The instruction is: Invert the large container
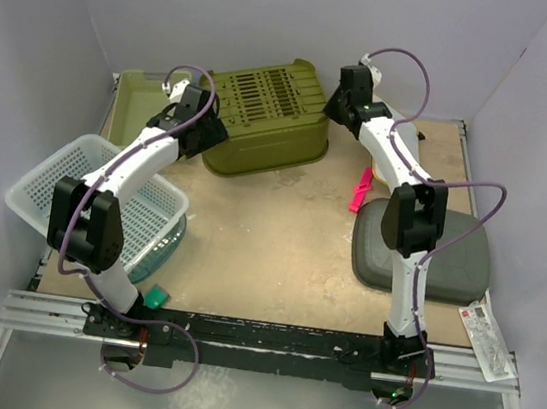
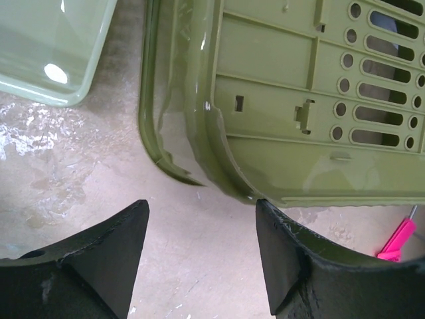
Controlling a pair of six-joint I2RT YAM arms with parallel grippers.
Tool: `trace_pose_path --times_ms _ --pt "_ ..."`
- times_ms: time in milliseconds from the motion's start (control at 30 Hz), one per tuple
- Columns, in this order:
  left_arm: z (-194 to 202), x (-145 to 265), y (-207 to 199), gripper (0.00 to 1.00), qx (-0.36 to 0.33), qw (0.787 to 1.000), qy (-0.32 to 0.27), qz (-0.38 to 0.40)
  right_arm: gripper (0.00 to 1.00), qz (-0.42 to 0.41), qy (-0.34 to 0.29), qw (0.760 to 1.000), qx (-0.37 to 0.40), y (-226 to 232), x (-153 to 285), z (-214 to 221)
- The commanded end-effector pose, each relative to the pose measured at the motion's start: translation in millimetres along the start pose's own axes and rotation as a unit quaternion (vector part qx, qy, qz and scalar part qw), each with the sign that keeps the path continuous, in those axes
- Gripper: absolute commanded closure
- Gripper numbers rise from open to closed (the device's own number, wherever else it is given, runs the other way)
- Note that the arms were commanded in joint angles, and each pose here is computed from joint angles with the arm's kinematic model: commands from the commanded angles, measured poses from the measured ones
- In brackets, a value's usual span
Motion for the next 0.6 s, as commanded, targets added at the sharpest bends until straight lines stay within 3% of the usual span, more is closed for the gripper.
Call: trace_pose_path --times_ms 0,133,567 --pt "-13.8 0.2 -19.9 0.37 0.003 0.999 -0.012 0.032 0.86 -0.006 -0.021 1.0 0.0 -3.3 30.6 -18.0" --pt "-11.4 -3.3 -24.1 0.37 -0.002 0.999 -0.004 0.038 1.0 0.018 -0.029 0.999 0.004 -14.4 43.1 -18.3" --pt "1.3 -35.4 -46.0 0.38 -0.013 0.998 0.034 0.054 1.0 0.071 -0.036 0.996 -0.04 -42.2 64.0 4.1"
Point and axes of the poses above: each gripper's point midway between its finger pads, its own x axis back along the fingers, its own y axis along the line the jaws close on, z = x × y, the point moved 2 cm from there along x, back along the fingers, and after that the axes turned 15 degrees about x, right-handed, at the moved point
